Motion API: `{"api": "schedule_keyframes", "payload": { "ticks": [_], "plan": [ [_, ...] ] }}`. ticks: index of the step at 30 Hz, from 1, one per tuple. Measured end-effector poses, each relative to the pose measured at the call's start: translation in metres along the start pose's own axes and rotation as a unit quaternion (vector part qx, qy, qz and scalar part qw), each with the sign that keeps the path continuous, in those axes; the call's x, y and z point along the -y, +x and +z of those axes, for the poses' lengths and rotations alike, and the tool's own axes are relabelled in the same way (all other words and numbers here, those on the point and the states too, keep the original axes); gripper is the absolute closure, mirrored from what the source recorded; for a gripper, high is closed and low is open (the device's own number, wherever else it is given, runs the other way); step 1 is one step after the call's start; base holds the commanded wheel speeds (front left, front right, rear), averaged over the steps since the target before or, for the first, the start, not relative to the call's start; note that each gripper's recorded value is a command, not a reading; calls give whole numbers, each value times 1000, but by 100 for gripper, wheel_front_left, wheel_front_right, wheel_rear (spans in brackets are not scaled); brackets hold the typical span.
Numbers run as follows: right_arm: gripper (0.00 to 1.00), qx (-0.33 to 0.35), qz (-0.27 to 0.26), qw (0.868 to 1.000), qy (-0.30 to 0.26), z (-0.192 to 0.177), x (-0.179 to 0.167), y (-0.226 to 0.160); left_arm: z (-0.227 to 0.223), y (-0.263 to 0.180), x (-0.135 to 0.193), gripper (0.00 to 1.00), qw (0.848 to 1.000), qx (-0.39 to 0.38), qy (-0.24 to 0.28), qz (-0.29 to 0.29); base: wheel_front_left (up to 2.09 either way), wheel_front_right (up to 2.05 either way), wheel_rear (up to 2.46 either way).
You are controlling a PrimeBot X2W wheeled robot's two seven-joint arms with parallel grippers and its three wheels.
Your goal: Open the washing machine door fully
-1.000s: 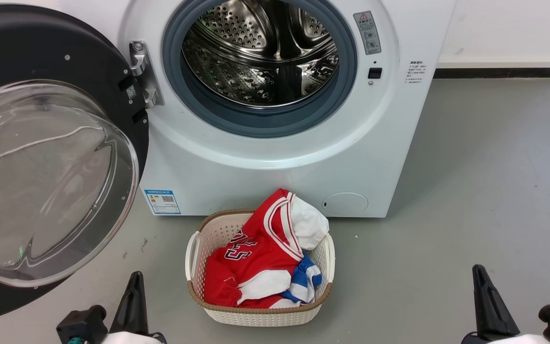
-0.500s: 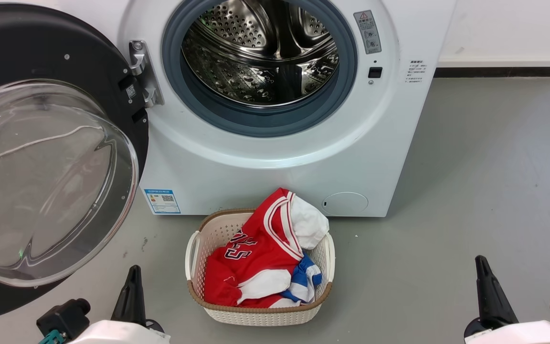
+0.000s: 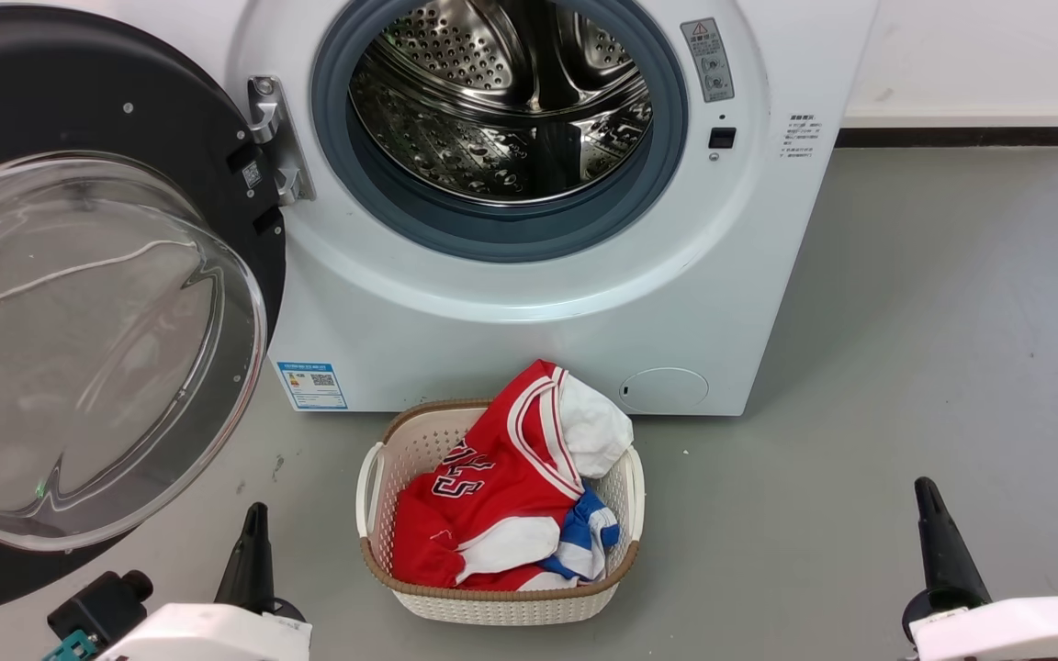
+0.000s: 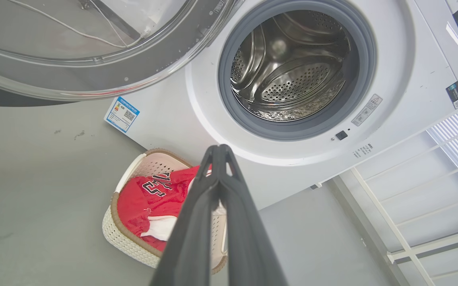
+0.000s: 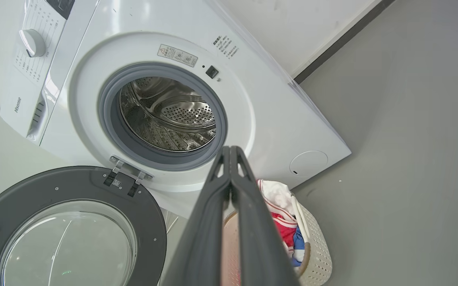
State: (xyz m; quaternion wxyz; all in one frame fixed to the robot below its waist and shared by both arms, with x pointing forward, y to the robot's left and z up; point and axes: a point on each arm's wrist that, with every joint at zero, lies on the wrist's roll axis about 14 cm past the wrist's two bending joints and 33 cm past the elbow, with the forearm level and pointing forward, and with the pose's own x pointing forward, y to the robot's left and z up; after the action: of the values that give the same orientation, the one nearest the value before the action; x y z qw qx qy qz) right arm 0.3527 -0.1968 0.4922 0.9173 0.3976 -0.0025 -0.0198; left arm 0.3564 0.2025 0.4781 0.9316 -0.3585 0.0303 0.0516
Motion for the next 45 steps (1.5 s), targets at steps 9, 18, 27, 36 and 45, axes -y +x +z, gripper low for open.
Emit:
{"api": "schedule_keyframes", "payload": {
  "ticks": [9,18,27,36,45],
  "plan": [
    [100,-4,-6,999,54,0,2,5,1,4,2,100,998,-4,-61,-2,0,0,0],
    [100,-7,-9,995,103,1,2,9,3,8,4,100,993,-7,-117,-6,0,0,0],
    [100,-9,-10,989,150,2,2,13,4,12,7,100,986,-11,-168,-12,0,0,0],
    [100,-11,-8,981,192,3,0,18,6,16,9,100,976,-13,-215,-16,0,0,0],
    [100,-11,-5,973,230,5,-2,22,8,18,11,100,966,-15,-257,-21,0,0,0]
  ]
}}
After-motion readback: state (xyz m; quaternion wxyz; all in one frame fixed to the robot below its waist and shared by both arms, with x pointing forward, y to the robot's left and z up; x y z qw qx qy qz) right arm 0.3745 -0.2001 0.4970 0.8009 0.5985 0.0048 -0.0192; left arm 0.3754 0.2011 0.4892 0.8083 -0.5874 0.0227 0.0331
